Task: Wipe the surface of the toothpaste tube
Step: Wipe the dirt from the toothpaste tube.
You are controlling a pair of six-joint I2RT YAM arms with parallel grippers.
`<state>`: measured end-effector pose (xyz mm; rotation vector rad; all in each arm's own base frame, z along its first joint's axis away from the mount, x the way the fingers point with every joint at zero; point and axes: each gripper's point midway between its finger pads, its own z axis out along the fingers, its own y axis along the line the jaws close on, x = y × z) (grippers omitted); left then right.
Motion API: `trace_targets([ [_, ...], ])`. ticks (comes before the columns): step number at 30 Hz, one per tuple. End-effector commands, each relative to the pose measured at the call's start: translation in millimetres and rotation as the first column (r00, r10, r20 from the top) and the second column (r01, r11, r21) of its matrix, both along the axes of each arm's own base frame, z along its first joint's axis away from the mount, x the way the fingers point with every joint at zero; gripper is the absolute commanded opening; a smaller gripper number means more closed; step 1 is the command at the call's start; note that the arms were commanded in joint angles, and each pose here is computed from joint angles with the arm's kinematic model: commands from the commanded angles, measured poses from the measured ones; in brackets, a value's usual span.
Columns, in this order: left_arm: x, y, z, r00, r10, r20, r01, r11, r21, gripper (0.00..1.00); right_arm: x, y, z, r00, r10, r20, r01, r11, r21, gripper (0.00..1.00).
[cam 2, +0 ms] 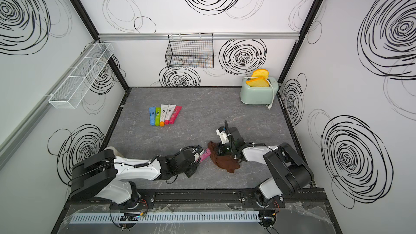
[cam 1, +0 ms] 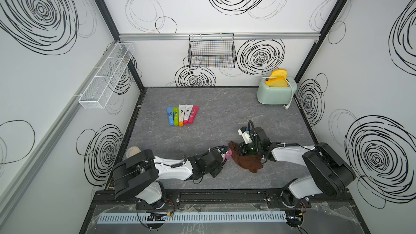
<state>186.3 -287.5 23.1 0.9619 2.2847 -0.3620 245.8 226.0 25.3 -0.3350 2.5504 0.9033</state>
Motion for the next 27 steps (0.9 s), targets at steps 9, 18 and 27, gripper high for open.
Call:
trace_targets([
  [9,4.5,-14.1,13.5,0.999,-0.018,0.044,0.02,0.999,-0.049,0.05,-39.4,57.3,8.5,0.981,0.195,-0.017,-0.193,0.978,0.073,0.0],
  [18,4.7,-13.7,12.9,0.999,-0.017,0.044,0.019,0.999,-0.047,0.05,-61.7,59.7,-1.3,0.975,0.221,-0.035,-0.218,0.974,0.065,0.0],
  [27,4.5,-13.2,14.1,0.999,-0.014,0.049,0.017,0.999,-0.049,0.05,-2.6,0.6,-15.7,0.999,0.0,-0.032,-0.002,0.997,-0.08,0.0],
])
